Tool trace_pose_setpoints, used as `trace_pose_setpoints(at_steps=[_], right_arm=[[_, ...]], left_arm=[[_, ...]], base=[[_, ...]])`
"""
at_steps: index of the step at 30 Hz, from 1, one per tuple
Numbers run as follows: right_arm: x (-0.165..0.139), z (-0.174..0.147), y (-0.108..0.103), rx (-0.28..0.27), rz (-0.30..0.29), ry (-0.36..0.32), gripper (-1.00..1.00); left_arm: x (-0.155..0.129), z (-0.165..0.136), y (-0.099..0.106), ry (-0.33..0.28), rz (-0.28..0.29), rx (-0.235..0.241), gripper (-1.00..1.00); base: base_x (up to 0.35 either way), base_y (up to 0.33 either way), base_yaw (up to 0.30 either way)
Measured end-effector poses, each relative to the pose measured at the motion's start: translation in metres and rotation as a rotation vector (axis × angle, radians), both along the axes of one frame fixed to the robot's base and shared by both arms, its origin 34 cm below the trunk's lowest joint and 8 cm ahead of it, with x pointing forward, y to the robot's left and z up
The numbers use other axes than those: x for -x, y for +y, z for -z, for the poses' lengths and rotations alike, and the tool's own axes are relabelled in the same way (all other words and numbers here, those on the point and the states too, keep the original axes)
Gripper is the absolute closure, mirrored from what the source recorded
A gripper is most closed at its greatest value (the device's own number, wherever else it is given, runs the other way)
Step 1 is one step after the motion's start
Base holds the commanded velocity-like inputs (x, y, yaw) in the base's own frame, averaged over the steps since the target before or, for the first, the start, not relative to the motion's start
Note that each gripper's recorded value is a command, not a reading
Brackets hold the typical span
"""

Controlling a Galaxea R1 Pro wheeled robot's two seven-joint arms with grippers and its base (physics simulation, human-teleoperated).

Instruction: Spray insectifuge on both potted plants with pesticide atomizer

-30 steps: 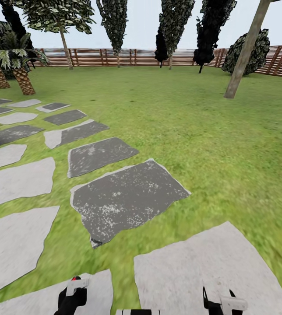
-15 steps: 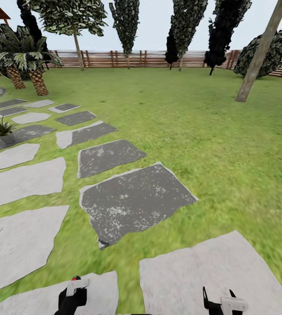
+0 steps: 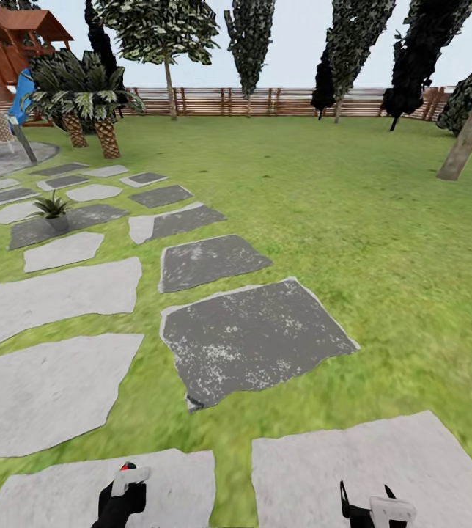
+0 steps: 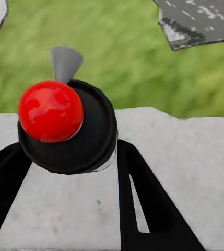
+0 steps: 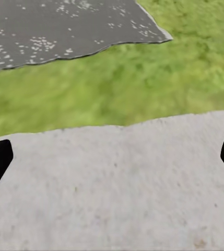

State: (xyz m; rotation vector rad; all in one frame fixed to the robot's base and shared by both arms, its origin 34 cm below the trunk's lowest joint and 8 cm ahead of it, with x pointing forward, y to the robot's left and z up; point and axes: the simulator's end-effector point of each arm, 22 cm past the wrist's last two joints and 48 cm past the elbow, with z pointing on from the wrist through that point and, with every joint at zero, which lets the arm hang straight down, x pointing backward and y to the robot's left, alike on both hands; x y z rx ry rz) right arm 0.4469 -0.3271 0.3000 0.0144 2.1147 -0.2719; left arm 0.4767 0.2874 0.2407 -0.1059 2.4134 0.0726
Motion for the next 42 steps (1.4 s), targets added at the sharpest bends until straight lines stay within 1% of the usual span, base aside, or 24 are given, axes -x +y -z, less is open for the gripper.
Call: trace_pose_setpoints(at_steps=[10,16,18,35,42], right_arm=[[-0.002,-0.002,0.001,0.002,-0.006,-0.005,-1.0],[-0.004,-0.003,0.01,0.021,-0.062,-0.006,-1.0],[-0.005,-0.004,0.01,0.023,-0.065,-0.008,-1.0],[-0.01,-0.011,0.01,0.026,-0.063,-0.027,-1.0],[-0.012,-0.014,0.01,0.026,-0.064,-0.036,-1.0]], left_arm=[[-0.002,-0.002,0.0,-0.006,0.0,0.001,1.0],[-0.003,-0.004,-0.001,-0.009,0.0,0.001,1.0],[-0.004,-0.004,-0.001,-0.01,0.0,0.002,1.0],[-0.01,-0.011,-0.003,-0.03,0.001,0.004,1.0],[-0.012,-0.015,-0.004,-0.038,0.001,0.005,1.0]], base=[[0.0,0.0,0.267],[0.0,0.0,0.256],[0.0,0.0,0.228],[0.004,0.0,0.212],[0.215,0.084,0.21]])
